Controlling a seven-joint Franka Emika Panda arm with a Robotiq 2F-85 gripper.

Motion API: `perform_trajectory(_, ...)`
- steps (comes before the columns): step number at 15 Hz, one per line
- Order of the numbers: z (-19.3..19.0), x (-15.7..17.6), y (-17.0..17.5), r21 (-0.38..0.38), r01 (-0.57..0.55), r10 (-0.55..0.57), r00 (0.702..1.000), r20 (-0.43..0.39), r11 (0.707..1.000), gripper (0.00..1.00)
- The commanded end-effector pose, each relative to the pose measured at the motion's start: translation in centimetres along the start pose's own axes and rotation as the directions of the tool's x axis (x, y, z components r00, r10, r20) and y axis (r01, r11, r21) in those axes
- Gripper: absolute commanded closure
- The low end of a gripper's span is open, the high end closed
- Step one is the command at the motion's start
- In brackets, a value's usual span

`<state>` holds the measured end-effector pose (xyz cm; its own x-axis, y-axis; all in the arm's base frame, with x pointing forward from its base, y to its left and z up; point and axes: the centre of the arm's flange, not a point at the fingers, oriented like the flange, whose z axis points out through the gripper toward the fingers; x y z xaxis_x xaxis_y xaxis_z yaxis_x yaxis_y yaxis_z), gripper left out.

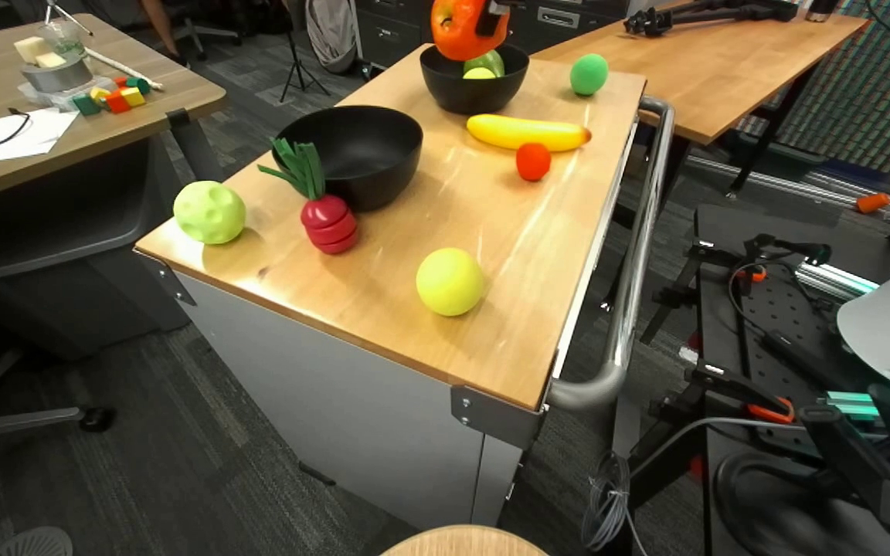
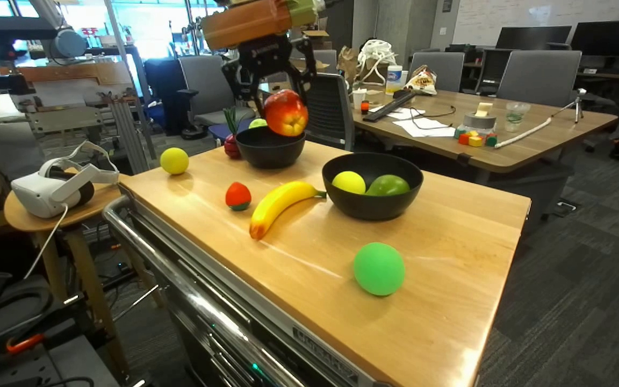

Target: Take all the contents from the black bowls and place them on the table one at at time starting with the left bowl then right bowl

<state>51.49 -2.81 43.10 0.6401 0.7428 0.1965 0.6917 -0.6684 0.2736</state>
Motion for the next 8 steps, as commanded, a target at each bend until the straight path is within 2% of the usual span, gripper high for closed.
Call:
perform_trajectory(1,-1.1,-0.1,-6.8,0.055,0.073,-0.071,0.997,-0.04,0.996,0.47)
perform_trajectory(6,2.9,0.0,-15.7,0.205,0.125,-0.113,0.991,-0.07,0.971,0.47)
perform_trajectory(8,4.2,-0.2,-17.9,0.243,0.133,-0.12,0.991,-0.066,0.961,0.47)
